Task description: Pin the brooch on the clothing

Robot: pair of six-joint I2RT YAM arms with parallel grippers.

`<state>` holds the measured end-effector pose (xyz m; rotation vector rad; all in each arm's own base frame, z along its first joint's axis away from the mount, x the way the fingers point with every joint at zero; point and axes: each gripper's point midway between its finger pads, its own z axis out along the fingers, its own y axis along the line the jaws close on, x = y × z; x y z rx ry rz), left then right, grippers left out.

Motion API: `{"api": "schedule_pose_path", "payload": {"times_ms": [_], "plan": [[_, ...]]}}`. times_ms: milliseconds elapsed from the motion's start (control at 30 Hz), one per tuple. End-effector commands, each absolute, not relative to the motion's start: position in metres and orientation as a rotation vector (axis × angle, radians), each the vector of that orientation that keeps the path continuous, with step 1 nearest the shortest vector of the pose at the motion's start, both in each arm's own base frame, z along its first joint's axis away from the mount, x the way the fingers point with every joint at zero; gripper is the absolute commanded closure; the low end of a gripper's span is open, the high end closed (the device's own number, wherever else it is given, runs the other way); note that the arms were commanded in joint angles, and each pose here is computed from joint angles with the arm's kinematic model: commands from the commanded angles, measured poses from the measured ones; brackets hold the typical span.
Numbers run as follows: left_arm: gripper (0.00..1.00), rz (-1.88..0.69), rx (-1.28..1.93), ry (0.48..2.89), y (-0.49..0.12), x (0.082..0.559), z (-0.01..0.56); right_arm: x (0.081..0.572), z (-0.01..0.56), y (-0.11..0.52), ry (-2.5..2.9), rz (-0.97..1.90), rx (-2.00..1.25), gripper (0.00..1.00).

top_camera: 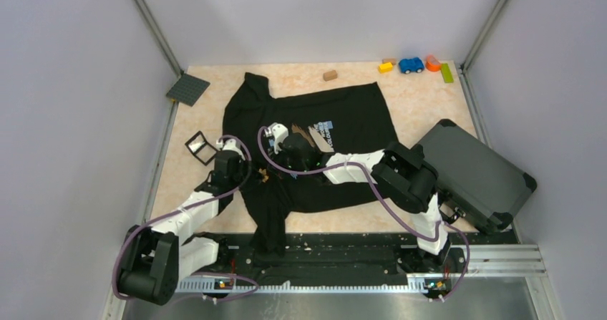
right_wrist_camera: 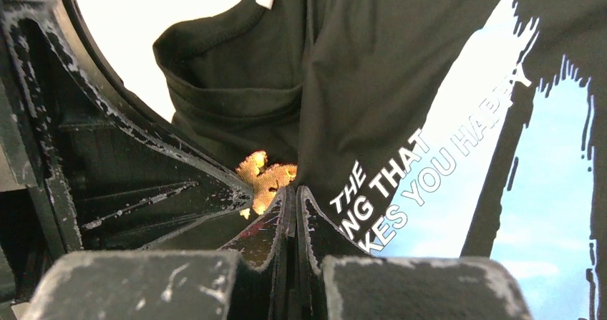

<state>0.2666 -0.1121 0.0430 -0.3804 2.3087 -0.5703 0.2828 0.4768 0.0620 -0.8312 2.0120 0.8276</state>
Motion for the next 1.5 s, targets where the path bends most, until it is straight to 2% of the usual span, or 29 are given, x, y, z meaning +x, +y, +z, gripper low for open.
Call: {"api": "schedule_pose_path", "payload": {"times_ms": [0,1100,1467], "plan": [[1.0,-0.562,-0.366,2.262,-0.112,0.272,0.057,0.295,0.112,0.48,1.896,0.87,-0.748,1.0],[1.0,-0.556,-0.298,2.345,-0.119,0.275,0.048,0.274,0.106,0.488,1.812,0.861,-0.957,1.0],[1.0,-0.554,-0.276,2.378,-0.122,0.273,0.044,0.26,0.088,0.49,1.813,0.865,-1.089,1.0]]}}
